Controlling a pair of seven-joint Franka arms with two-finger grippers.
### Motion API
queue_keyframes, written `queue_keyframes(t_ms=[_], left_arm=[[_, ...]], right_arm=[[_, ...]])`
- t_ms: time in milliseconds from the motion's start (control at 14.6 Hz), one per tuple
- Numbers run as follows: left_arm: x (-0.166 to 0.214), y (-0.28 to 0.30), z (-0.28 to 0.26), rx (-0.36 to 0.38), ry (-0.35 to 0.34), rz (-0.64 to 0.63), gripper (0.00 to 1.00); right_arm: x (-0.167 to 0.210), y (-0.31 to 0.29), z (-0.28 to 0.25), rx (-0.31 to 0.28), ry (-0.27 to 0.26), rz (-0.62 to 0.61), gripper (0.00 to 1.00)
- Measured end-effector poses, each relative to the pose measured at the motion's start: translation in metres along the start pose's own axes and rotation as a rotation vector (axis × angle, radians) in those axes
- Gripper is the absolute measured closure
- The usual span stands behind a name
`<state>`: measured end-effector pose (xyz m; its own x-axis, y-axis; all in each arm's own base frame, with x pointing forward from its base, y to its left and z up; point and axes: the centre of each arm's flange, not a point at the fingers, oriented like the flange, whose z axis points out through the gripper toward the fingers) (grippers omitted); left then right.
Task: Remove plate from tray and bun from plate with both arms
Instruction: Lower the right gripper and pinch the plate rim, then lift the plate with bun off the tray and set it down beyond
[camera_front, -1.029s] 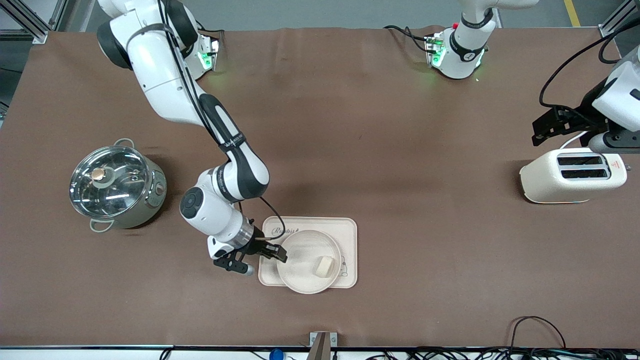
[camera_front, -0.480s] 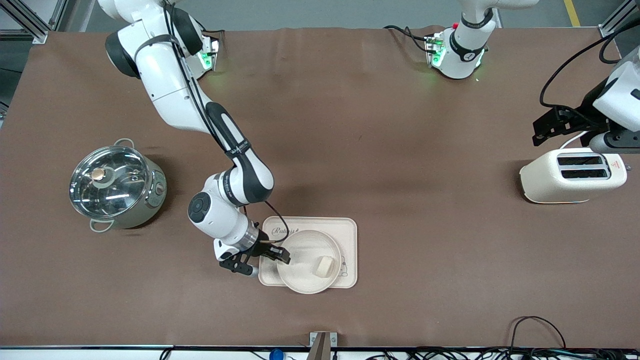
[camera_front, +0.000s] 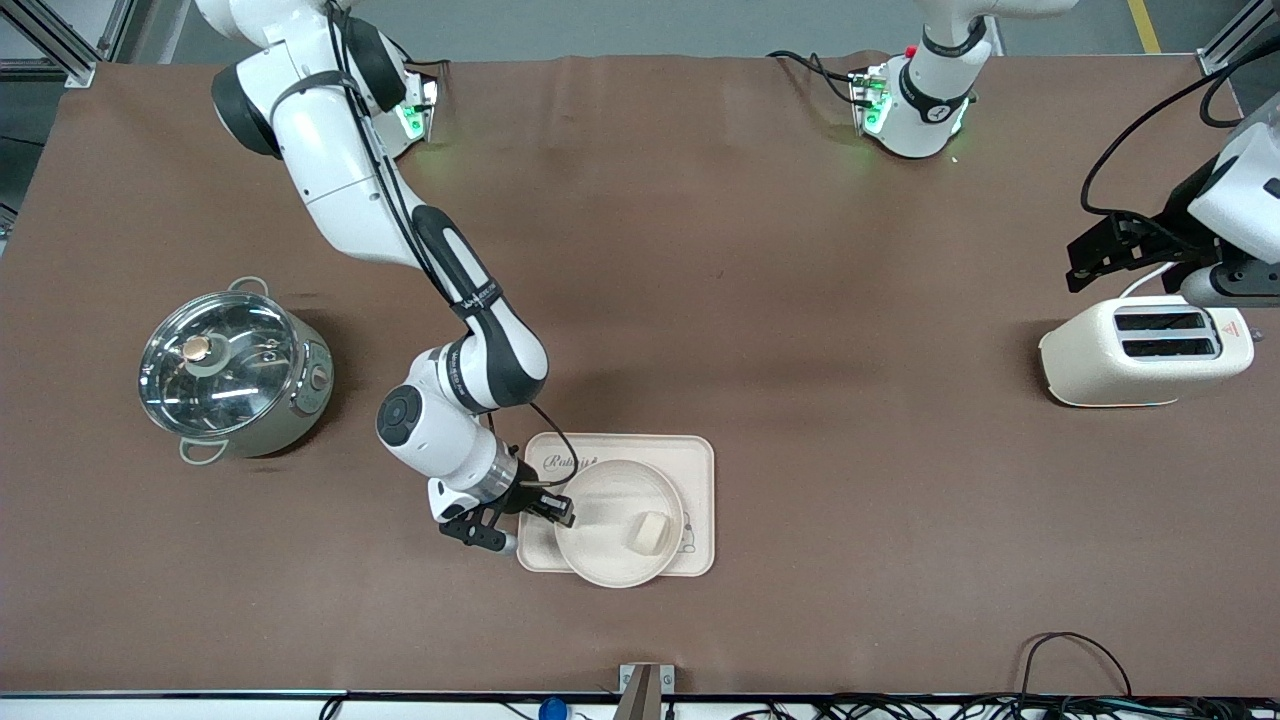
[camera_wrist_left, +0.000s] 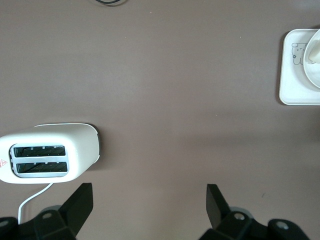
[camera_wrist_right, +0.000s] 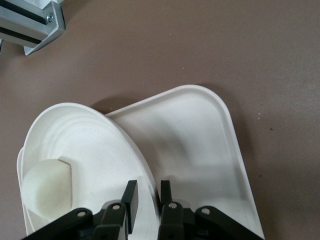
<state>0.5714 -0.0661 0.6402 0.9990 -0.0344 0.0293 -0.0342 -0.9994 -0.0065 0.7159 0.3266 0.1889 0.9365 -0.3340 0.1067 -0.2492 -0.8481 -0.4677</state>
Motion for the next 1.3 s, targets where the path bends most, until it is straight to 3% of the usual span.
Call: queue_keyframes(t_ms=[137,411,1029,1303], left_arm=[[0.0,0.0,0.0,0.0,0.0,0.0,0.0],[0.0,0.0,0.0,0.0,0.0,0.0,0.0],[0.0,0.0,0.0,0.0,0.0,0.0,0.0],[0.0,0.0,0.0,0.0,0.0,0.0,0.0]], right_arm=[[0.0,0.0,0.0,0.0,0.0,0.0,0.85],[-0.002,-0.001,0.001,0.0,-0.004,-0.002,0.94],[0.0,-0.016,-0.008,0.022,0.013,-0.016,0.96],[-0.015,-0.032,-0.005,0.027,-0.004,-0.041,0.96]])
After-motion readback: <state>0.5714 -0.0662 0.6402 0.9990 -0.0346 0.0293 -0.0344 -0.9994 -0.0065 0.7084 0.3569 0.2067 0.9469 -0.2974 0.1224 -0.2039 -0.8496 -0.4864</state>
